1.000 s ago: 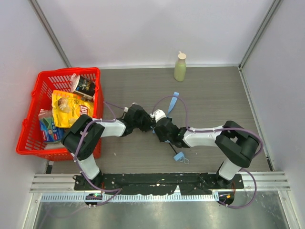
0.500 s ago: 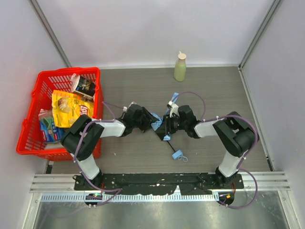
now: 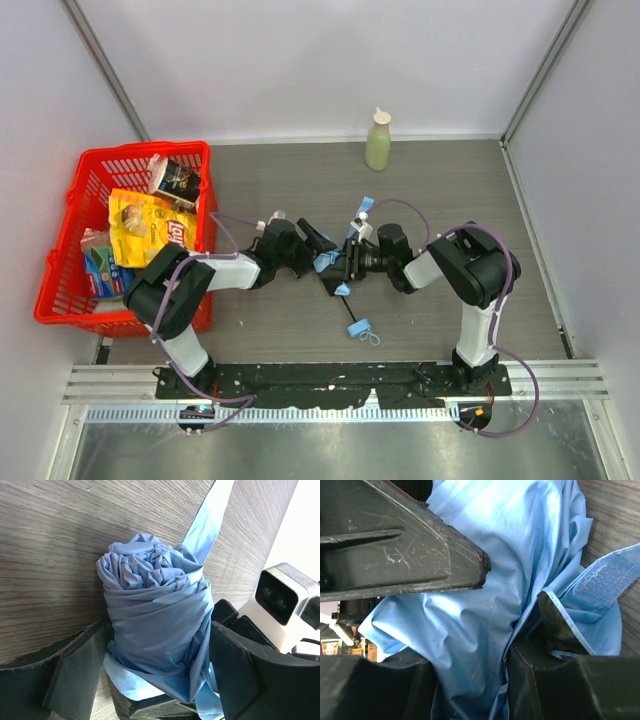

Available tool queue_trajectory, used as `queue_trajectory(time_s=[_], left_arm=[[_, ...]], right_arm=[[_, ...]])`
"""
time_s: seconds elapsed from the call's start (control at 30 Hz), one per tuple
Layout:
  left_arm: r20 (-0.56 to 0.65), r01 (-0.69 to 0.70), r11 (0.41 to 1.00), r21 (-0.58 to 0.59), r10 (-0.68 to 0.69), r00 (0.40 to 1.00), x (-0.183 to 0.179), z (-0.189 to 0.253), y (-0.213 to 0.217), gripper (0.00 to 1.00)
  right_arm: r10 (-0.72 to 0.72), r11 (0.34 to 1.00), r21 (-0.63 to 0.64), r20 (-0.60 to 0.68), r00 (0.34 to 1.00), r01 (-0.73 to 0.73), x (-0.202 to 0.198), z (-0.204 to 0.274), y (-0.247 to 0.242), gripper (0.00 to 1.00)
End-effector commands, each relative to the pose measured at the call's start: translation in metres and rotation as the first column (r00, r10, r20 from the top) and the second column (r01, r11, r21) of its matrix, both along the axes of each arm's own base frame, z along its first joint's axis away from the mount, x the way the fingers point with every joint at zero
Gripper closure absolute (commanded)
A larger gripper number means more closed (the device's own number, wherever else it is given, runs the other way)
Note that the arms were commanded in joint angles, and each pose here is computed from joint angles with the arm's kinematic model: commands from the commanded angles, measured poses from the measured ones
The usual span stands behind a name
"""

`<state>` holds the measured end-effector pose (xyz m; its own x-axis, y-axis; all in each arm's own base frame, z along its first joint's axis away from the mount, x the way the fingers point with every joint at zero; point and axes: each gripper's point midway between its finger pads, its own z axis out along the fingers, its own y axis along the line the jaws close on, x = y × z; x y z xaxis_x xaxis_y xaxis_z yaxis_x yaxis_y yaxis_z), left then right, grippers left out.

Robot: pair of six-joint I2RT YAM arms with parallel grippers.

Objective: Put away the umbrella

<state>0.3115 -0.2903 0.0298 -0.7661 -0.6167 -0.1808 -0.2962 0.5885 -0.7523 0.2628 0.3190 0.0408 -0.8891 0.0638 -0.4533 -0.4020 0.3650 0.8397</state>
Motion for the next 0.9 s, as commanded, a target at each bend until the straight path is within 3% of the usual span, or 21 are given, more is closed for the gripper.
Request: queue_trajectory(time_s=[0.0,0.27,0.47,0.53,0.6,0.63,0.67,0.7,0.8,0.87], left_arm=[[-0.395,0.168,0.948,0.269,-0.051,0.917,-0.109,-0.106,0.061,0.14],[-0.303,0.161,0.975,0.156,-0.108,0.947,-0.082,-0.086,0.029,0.23],[-0.221,0.12,0.985,0.128,-0.09,0.971,-0.067,-0.062,0.024,0.63],[-0.216,0.113,0.985,0.133,-0.082,0.973,-0.067,-0.059,0.026,0.81],[-0.219,0.106,0.986,0.126,-0.076,0.973,-0.068,-0.058,0.026,0.9],[-0.226,0.105,0.986,0.126,-0.075,0.971,-0.07,-0.059,0.026,0.94],[-0.242,0.099,0.987,0.123,-0.067,0.968,-0.072,-0.062,0.028,0.96],[-0.248,0.095,0.989,0.115,-0.064,0.967,-0.073,-0.063,0.027,1.0],[-0.305,0.067,0.992,0.111,-0.031,0.952,-0.079,-0.069,0.029,1.0],[-0.363,0.045,0.992,0.116,0.0,0.932,-0.084,-0.075,0.03,1.0]], right_arm=[[0.109,0.986,0.117,0.097,0.989,-0.121,-0.016,0.046,0.01,0.99],[0.163,0.975,0.138,0.098,0.982,-0.176,-0.023,0.056,0.014,0.99],[0.179,0.98,0.072,0.08,0.981,-0.184,-0.024,0.046,0.011,0.99],[0.176,0.983,0.033,0.095,0.98,-0.18,-0.022,0.042,0.008,0.99],[0.143,0.99,-0.026,0.106,0.984,-0.141,-0.016,0.039,0.004,0.99],[0.097,0.989,-0.118,0.062,0.993,-0.089,-0.013,0.024,-0.005,0.96],[0.098,0.984,-0.163,0.124,0.987,-0.077,-0.007,0.029,-0.007,0.91],[0.066,0.966,-0.256,0.111,0.992,-0.035,-0.008,0.016,-0.014,0.79],[0.031,0.917,-0.391,0.28,0.96,0.084,-0.003,0.03,-0.02,0.57],[0.052,0.877,-0.456,0.404,0.913,0.152,-0.013,0.039,-0.011,0.36]])
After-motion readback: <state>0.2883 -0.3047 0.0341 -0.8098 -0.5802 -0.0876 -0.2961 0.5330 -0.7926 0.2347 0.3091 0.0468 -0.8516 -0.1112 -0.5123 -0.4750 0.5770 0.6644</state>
